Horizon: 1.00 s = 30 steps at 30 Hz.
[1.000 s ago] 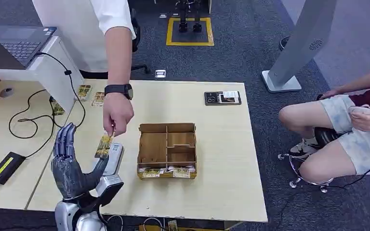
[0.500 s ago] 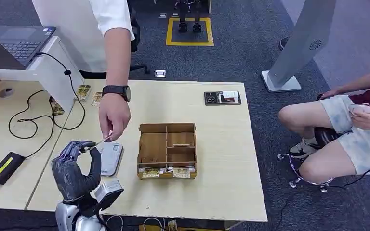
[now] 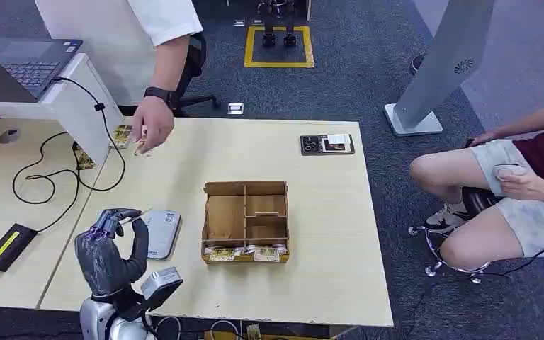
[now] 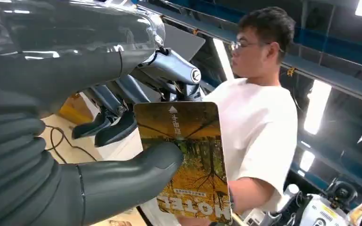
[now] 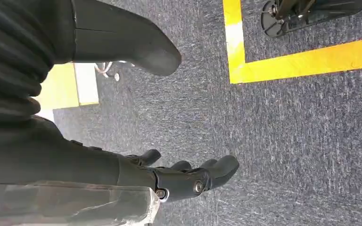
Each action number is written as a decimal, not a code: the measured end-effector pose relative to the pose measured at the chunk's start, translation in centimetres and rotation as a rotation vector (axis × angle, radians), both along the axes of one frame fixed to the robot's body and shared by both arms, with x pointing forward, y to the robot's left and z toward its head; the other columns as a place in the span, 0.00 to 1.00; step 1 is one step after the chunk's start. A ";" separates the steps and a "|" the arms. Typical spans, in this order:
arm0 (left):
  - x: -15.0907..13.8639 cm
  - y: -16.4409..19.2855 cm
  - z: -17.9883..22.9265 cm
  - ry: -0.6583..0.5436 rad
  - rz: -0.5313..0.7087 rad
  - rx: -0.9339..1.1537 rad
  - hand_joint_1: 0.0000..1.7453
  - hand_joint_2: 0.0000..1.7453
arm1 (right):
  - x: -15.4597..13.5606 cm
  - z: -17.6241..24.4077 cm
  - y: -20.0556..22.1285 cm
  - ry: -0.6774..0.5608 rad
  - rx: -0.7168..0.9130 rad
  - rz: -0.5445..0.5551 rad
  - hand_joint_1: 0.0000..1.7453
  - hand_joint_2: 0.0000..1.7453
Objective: Pass the card to the sensor for recognition and then transmit it.
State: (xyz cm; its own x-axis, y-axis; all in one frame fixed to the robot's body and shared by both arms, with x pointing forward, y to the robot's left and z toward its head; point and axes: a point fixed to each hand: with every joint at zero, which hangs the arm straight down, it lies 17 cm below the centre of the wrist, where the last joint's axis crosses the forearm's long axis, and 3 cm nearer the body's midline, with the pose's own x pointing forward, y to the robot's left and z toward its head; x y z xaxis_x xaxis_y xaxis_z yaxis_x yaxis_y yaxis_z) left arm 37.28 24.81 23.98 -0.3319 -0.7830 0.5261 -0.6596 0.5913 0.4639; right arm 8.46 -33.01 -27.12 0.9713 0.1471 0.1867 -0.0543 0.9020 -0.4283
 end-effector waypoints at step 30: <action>3.6 5.0 -8.1 0.364 0.285 0.247 1.00 1.00 | 1.6 0.1 -0.2 0.003 0.008 0.057 0.00 1.00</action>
